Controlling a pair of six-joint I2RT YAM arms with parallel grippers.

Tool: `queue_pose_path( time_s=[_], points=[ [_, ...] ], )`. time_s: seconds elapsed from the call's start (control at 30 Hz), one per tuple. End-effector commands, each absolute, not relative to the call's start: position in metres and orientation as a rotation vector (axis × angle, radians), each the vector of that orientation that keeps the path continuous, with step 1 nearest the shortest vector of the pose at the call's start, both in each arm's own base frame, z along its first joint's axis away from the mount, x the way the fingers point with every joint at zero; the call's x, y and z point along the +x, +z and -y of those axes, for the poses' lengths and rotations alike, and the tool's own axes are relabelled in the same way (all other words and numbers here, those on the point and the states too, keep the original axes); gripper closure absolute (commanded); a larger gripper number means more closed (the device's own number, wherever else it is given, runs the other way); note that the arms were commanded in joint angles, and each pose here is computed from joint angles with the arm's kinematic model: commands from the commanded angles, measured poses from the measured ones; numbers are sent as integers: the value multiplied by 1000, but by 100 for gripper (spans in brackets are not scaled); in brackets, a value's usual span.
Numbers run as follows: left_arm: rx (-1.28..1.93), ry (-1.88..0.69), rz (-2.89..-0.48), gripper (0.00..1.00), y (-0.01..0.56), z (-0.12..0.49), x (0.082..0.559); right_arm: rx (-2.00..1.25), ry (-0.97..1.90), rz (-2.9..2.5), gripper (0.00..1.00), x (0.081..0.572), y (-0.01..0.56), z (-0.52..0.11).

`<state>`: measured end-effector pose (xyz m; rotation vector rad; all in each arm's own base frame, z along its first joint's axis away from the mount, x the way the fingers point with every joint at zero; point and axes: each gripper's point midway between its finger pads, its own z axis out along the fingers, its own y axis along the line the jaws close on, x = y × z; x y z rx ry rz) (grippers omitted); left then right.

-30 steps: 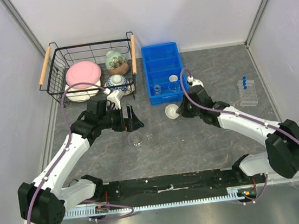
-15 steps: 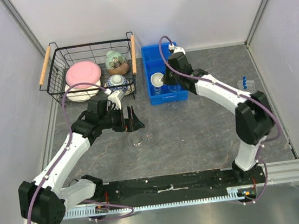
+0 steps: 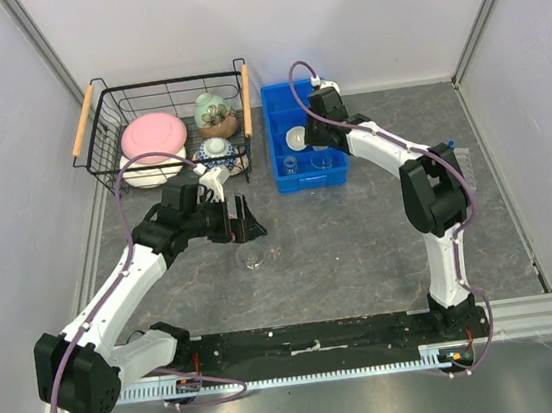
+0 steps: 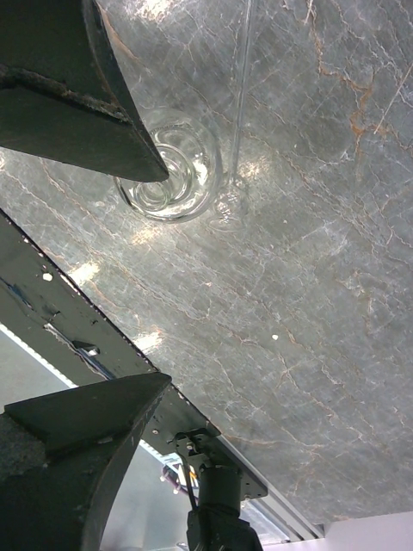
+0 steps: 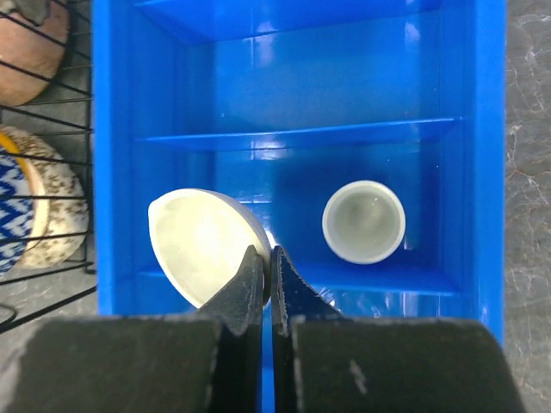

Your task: Organize the chemistry lab equipment

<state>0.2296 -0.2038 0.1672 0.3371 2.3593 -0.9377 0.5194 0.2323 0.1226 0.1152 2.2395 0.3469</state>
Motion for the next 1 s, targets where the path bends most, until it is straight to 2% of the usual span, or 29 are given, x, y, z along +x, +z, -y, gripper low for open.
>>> queue_pose_path(
  time_s=[0.0,0.47,0.67,0.83,0.97],
  points=[
    [375,-973,-2328,2,170,209,231,88,393,-2197,100,542,121,-246],
    [376,-975,-2342,2,166,210,233,72,421,-2278,100,556,68,-258],
    [377,-980,-2342,2,166,211,233,70,420,-2293,99,556,63,-255],
    [376,-981,-2345,2,166,210,233,62,425,-2293,81,555,65,-257],
    [377,-980,-2346,2,165,210,233,58,427,-2290,77,554,70,-256]
  ],
)
